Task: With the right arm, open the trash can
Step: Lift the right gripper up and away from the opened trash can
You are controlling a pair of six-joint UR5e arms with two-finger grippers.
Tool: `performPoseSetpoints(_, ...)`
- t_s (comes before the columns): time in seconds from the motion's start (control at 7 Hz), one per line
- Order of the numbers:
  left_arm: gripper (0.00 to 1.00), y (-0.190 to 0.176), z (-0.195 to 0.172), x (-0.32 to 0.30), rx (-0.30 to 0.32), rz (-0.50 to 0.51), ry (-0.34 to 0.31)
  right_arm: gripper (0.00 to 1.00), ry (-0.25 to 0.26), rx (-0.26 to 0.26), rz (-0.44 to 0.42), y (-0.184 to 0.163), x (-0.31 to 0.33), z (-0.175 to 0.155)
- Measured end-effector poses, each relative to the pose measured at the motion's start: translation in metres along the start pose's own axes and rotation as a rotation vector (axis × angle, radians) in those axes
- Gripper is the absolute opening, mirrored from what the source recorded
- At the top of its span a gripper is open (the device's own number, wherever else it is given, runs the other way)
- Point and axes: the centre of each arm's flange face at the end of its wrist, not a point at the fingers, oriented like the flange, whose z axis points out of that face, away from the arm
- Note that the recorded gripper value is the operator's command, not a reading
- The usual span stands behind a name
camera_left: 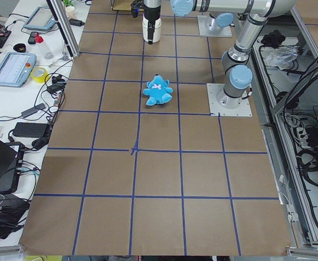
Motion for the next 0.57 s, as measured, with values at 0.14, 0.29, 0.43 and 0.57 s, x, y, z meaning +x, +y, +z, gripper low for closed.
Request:
performPoseSetpoints(0.14,1.0,0.0,0.0,0.0,0.0,0.0,0.0,1.0,0.0,0.028,0.002,-0.0029,0.0003,-0.0202)
performPoseSetpoints(0.29,1.0,0.0,0.0,0.0,0.0,0.0,0.0,1.0,-0.003,0.037,0.002,-0.0038,-0.0011,-0.0276)
performPoseSetpoints(0.43,1.0,0.0,0.0,0.0,0.0,0.0,0.0,1.0,-0.004,0.04,0.001,-0.0045,-0.0017,-0.0293)
performPoseSetpoints(0.57,1.0,0.0,0.0,0.0,0.0,0.0,0.0,1.0,-0.005,0.041,0.0,-0.0051,-0.0023,-0.029)
